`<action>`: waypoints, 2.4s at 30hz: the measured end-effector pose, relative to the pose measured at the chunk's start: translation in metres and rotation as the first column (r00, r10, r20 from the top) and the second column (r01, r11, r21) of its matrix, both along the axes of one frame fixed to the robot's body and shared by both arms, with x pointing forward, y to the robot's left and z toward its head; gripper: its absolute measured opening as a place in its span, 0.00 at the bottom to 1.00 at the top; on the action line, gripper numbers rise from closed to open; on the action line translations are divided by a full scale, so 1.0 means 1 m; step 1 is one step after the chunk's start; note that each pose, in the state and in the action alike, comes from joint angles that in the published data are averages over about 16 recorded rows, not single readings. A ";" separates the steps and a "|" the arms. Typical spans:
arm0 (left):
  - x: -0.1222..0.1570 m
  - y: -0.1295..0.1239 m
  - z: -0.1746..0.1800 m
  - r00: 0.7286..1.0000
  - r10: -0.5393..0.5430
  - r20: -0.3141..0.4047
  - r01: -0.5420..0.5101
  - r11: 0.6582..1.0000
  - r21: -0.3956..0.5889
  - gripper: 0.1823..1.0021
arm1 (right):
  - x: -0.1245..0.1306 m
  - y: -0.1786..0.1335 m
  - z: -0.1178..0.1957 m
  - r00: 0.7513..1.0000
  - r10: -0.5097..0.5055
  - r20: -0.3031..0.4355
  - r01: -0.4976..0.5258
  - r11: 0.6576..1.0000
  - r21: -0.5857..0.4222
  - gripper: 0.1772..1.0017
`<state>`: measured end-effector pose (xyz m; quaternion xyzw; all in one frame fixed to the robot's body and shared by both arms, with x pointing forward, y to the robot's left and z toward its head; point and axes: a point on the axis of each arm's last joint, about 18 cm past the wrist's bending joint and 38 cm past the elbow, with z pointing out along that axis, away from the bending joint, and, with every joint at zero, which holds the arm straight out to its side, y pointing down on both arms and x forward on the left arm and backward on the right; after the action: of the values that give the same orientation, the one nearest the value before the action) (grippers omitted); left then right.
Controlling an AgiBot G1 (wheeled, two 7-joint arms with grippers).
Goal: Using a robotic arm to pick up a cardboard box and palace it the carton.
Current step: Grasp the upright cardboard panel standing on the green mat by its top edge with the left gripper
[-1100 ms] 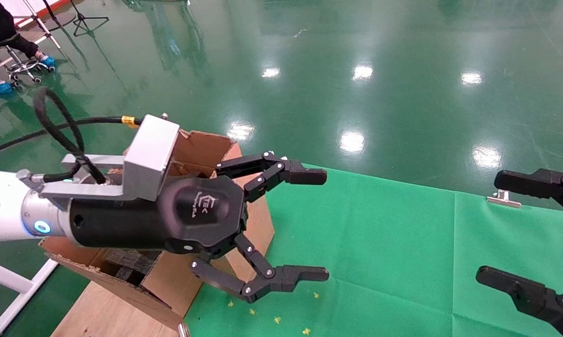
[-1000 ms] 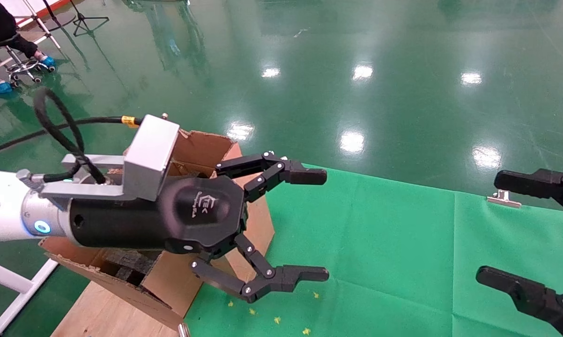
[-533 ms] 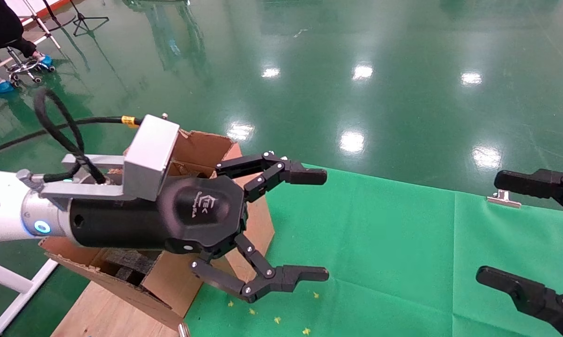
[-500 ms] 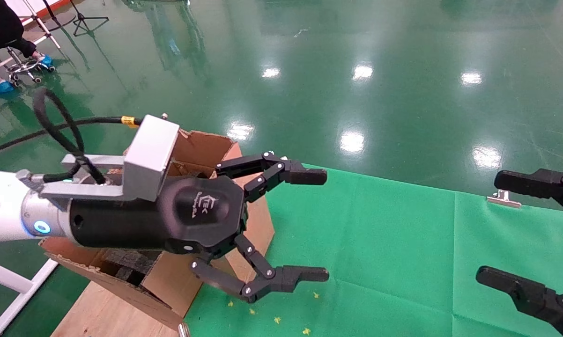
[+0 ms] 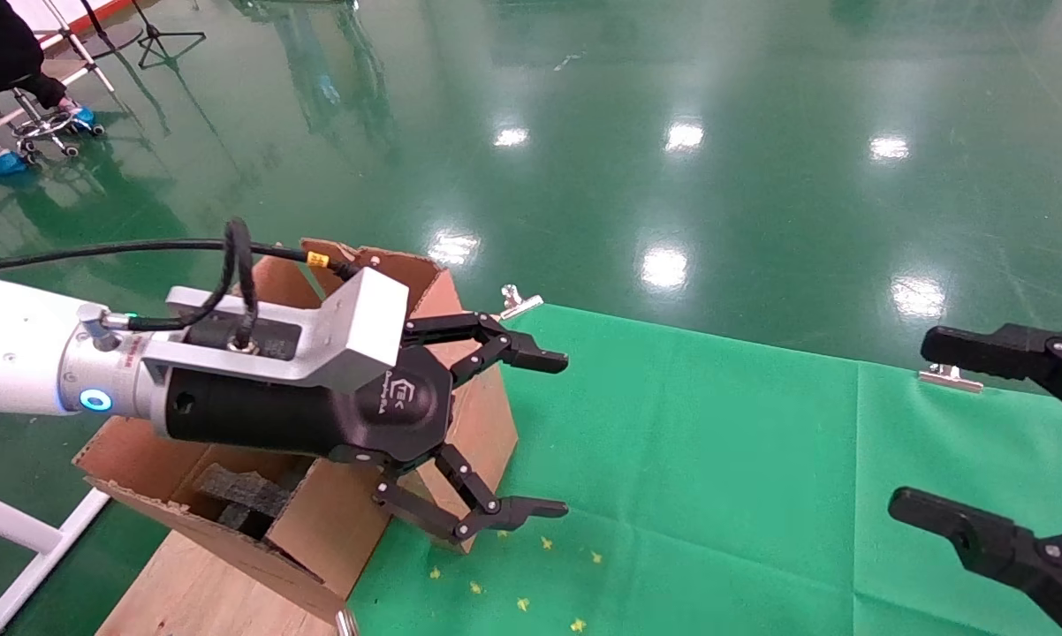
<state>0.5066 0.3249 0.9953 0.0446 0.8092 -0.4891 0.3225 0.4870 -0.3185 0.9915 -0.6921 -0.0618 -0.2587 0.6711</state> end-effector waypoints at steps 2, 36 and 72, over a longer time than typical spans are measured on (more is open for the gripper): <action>0.006 0.003 0.003 0.999 0.045 -0.004 -0.045 0.999 0.027 1.00 | 0.000 0.000 0.000 1.000 0.000 0.000 0.000 1.000 0.000 0.83; 0.079 0.018 0.025 0.598 0.718 -0.357 -0.714 0.679 0.170 1.00 | 0.000 0.000 0.000 1.000 0.000 0.000 0.000 1.000 0.000 0.08; 0.098 0.019 -0.015 0.553 0.725 -0.411 -0.728 0.660 0.186 0.98 | 0.000 0.000 0.000 1.000 -0.001 0.000 0.001 1.000 0.000 0.08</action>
<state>0.6045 0.3436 0.9801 -0.4086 0.8046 -0.3109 0.2982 0.4871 -0.3187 0.9915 -0.6920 -0.0614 -0.2588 0.6711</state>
